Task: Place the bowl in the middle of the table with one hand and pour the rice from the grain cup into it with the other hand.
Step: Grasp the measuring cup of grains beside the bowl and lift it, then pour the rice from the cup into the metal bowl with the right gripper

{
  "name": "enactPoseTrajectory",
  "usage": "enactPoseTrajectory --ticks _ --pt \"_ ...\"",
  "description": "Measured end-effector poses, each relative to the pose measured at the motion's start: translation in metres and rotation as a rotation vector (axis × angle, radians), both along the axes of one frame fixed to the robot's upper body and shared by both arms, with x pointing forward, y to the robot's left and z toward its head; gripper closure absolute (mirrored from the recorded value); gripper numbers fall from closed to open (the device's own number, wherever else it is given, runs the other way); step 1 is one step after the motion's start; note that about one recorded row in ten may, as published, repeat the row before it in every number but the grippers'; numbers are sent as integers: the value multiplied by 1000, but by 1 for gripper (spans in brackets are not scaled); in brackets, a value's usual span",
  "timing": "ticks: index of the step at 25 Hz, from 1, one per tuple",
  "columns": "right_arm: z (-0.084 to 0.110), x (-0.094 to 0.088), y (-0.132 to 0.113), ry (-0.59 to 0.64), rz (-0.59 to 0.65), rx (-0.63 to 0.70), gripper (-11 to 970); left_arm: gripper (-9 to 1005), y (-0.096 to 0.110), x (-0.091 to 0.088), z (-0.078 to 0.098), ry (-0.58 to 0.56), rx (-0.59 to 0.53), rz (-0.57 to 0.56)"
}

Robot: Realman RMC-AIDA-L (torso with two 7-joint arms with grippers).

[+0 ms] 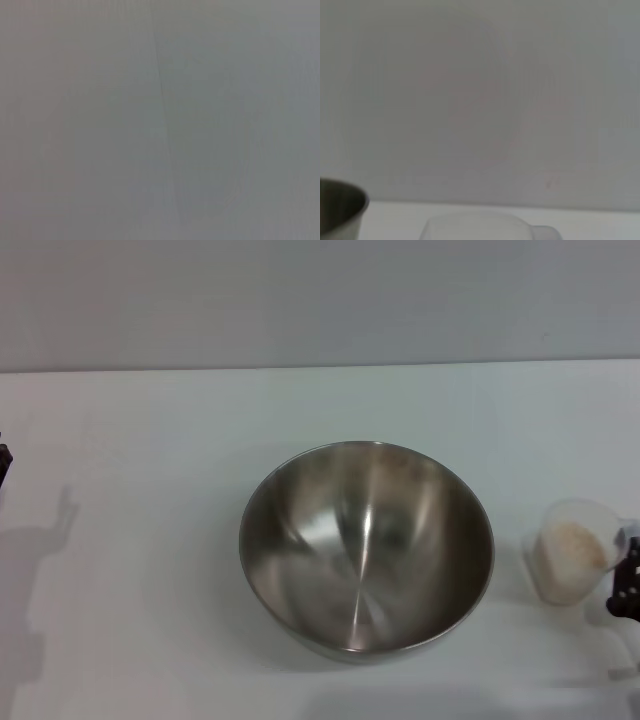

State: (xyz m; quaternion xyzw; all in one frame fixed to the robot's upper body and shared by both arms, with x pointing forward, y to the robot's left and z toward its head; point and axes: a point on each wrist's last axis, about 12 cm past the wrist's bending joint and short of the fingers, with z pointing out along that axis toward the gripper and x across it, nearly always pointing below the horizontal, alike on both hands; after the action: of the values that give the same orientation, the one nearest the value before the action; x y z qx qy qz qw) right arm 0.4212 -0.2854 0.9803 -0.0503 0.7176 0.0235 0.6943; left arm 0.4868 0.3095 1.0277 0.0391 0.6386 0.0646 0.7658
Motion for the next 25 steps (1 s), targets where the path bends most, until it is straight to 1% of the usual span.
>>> enactPoseTrajectory --ticks 5,9,12,15,19,21,25 --pt "10 -11 -5 -93 -17 5 951 163 -1 0 -1 7 2 -5" --pt "23 -19 -8 -212 -24 7 950 163 -2 0 -1 9 3 -9" --pt "33 -17 -13 -304 -21 -13 951 163 -2 -1 -2 12 6 -13" --pt "43 -4 -15 -370 -6 -42 951 163 -3 -3 -3 17 6 -17" --pt "55 21 -8 -442 34 -95 950 163 -3 -5 -5 26 6 -20" --pt "61 35 0 -482 61 -162 950 163 -3 -5 -6 29 7 -23" --pt "66 53 22 -520 130 -307 951 163 -3 -6 -6 31 7 -23"
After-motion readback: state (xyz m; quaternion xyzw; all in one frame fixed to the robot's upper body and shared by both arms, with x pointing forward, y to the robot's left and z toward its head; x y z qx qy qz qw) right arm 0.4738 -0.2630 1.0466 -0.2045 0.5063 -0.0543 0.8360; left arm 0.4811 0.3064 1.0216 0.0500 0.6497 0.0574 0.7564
